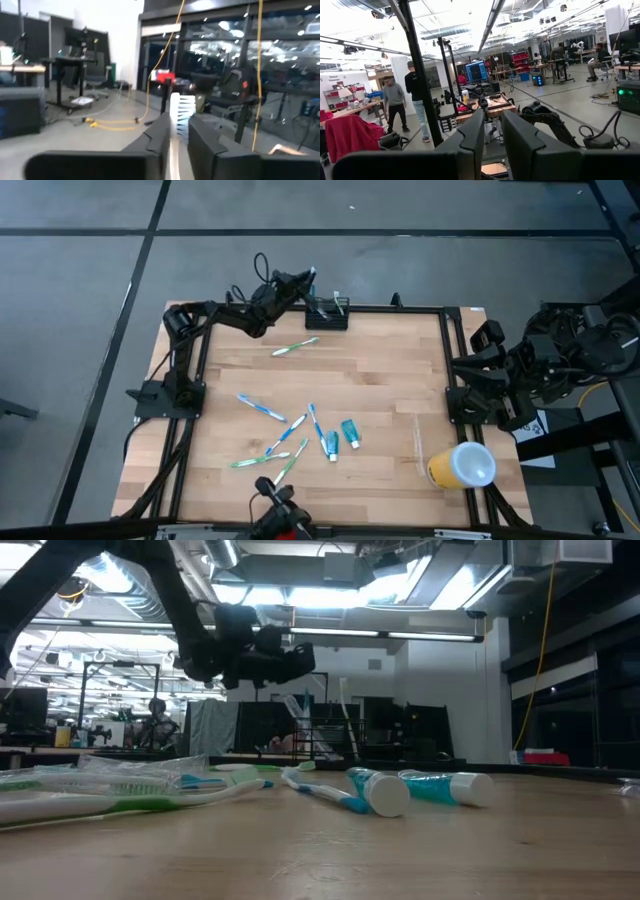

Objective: Pick & Place toothbrushing station
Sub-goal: Put the blue toothbrush into the wire organizer

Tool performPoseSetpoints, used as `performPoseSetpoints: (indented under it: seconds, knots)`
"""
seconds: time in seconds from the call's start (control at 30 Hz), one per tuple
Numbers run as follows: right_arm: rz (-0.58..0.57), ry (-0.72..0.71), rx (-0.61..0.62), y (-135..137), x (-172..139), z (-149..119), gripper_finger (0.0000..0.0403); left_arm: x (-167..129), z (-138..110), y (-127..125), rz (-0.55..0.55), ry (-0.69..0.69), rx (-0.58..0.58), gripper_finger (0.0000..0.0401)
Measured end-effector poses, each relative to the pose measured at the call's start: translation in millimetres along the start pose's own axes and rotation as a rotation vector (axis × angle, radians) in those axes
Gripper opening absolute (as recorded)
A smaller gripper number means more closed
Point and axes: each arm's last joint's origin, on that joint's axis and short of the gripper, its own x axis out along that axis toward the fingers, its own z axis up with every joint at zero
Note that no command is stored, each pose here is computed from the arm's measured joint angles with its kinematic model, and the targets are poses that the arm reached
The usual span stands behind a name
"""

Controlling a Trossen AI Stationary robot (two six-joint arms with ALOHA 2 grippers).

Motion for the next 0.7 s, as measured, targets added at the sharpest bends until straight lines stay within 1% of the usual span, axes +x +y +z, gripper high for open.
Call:
performPoseSetpoints:
  seconds: [0.13, 0.27, 0.37, 0.47, 0.5, 0.57, 0.63, 0.7]
  knots:
    - [0.000, -0.001, 0.002, 0.0, 0.0, 0.2, 0.0070, -0.7, 0.4, -4.4, -0.012, -0.007, 0.005, 0.0113]
    - [0.000, -0.001, -0.002, 0.0, 0.0, 0.2, 0.0070, -1.4, -0.3, -8.9, -0.022, -0.003, 0.001, 0.0148]
    - [0.000, -0.001, -0.002, 0.0, 0.0, 0.2, 0.0070, -2.4, 1.5, -15.1, -0.040, -0.012, -0.007, 0.0165]
    - [0.001, -0.001, -0.003, 0.0, 0.0, 0.2, 0.0070, -4.8, 17.5, -26.1, -0.123, -0.026, -0.008, 0.0170]
    - [0.004, -0.001, -0.002, 0.1, 0.0, 0.2, 0.0070, -6.4, 24.3, -31.4, -0.154, -0.004, 0.000, 0.0170]
    - [0.012, -0.002, -0.002, 0.4, -0.1, 0.2, 0.0070, -12.3, 35.5, -43.2, -0.196, 0.107, 0.048, 0.0165]
    - [0.016, -0.001, -0.004, 0.9, -0.5, 0.1, 0.0070, -23.3, 49.4, -54.3, -0.230, 0.234, 0.133, 0.0156]
    - [0.023, 0.003, -0.022, 1.7, -1.4, -0.1, 0.0070, -38.7, 67.4, -65.3, -0.288, 0.329, 0.210, 0.0144]
